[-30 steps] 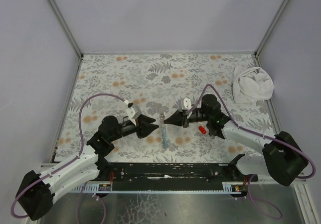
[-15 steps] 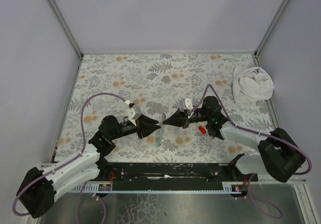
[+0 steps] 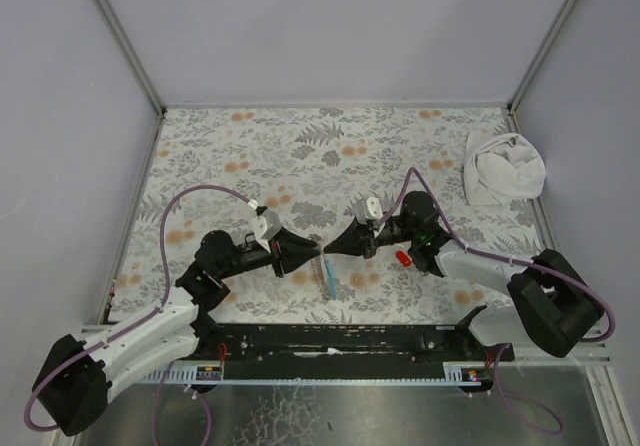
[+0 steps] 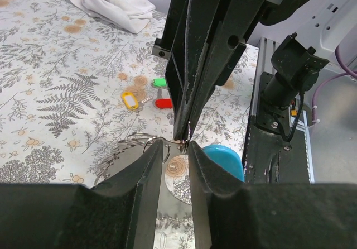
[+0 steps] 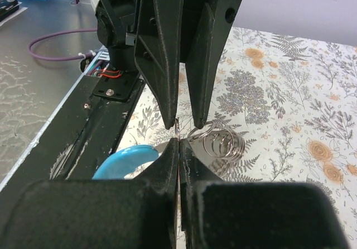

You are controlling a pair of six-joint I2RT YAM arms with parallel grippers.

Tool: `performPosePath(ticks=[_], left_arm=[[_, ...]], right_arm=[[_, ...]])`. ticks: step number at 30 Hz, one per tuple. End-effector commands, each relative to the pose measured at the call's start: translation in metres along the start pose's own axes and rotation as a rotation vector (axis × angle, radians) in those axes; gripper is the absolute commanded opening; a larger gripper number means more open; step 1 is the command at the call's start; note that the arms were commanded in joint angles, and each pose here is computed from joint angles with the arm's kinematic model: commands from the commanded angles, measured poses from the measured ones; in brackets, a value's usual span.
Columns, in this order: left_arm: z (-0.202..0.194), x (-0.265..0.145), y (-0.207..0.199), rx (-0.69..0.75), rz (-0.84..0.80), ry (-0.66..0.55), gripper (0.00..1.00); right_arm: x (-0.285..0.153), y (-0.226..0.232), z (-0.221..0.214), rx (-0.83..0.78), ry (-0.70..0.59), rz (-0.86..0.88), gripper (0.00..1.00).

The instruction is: Put the keys on the keyring

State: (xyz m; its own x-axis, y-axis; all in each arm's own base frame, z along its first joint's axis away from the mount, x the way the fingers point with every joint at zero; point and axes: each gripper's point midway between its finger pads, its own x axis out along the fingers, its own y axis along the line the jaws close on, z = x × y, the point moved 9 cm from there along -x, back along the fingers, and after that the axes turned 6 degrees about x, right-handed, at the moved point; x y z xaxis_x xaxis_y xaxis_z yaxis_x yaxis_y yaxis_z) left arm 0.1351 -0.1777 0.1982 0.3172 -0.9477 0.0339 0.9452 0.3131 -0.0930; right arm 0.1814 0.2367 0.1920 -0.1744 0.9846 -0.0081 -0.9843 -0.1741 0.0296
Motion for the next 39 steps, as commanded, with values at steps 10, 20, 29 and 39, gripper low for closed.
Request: performPosePath(ticks=[10, 20, 29, 39], left_arm=[[0.0051, 0.0056, -0.0024, 0.027, -0.089, -0.021, 0.23], [0.0080, 0.0056, -0.0022, 0.031, -0.080, -0.039, 0.21], [0.0080, 0.0058, -0.0030, 0.026, -0.088, -0.044, 0.20], [0.0055, 0.0105, 0.0003, 0.010, -0.084, -0.024, 0.03]], right_arm=[[0.0039, 0.0010, 0.0204, -0.084, -0.063, 0.058, 0.00], [0.0048, 0.0007, 0.0182, -0.071, -0.059, 0.071, 0.00], [0.0062, -0.0015, 0.0172, -0.057, -0.059, 0.068, 0.00], [0.0067, -0.0005, 0.0187, -0.054, -0.065, 0.085, 0.00]])
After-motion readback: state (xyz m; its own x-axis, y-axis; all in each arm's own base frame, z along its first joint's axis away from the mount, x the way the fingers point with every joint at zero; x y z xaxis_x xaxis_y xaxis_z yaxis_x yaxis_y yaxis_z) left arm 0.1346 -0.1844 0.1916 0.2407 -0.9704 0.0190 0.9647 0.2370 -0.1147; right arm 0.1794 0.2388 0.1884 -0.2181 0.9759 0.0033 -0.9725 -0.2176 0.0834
